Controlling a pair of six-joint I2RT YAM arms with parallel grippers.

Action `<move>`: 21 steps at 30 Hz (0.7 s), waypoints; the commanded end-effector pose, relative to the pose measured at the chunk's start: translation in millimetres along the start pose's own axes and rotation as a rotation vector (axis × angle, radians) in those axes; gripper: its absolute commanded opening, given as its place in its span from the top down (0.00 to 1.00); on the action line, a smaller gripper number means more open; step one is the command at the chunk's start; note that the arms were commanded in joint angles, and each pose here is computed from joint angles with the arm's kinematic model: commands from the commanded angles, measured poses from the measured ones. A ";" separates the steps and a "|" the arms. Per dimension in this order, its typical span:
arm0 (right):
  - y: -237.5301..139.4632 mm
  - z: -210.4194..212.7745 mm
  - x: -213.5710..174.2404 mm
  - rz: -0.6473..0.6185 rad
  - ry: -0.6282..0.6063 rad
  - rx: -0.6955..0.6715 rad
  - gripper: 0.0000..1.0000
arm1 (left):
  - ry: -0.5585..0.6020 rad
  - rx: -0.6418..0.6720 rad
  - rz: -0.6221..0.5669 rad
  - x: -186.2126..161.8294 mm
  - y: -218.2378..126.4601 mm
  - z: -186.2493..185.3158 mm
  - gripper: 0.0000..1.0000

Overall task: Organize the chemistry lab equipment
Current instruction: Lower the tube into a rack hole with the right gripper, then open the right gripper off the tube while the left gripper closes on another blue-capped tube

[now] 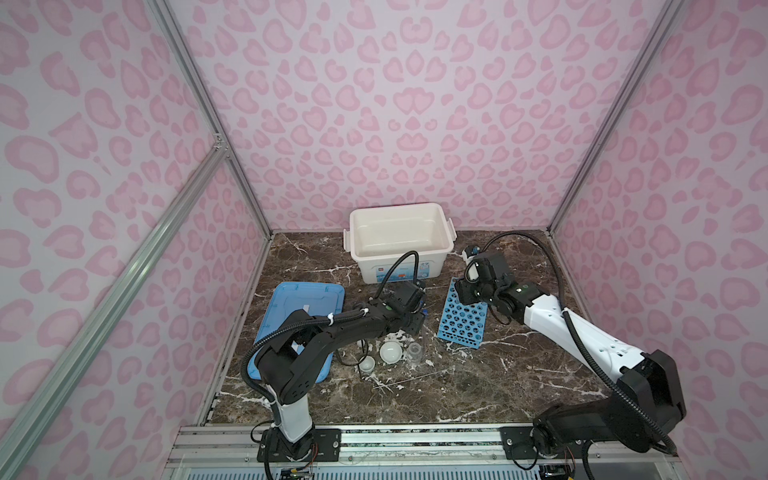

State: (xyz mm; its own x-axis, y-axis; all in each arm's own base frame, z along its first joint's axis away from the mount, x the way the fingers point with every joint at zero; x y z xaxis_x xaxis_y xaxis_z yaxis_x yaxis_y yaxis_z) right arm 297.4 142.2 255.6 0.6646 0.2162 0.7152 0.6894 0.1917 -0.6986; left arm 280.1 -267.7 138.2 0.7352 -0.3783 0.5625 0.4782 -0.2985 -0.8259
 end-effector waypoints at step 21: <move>-14.2 -15.1 -7.6 -0.069 0.089 0.067 0.38 | -0.004 0.025 0.065 -0.5 16.9 -1.2 0.49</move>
State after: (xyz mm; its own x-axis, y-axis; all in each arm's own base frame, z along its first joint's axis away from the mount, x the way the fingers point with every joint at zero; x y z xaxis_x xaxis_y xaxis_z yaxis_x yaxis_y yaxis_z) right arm 285.8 123.2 259.2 0.6505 0.1302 0.7483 0.7095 0.2477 -0.6598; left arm 285.0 -272.6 123.3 0.7615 -0.4021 0.5083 0.4382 -0.2584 -0.8609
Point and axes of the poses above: each gripper's point midway between its finger pads, its own y axis out along the fingers, its own z axis along the line the jaws close on, x = y × z, the point moved 10 cm from there along -y, back along the fingers, and after that the axes turned 4 degrees about -y, right-handed, at the moved point
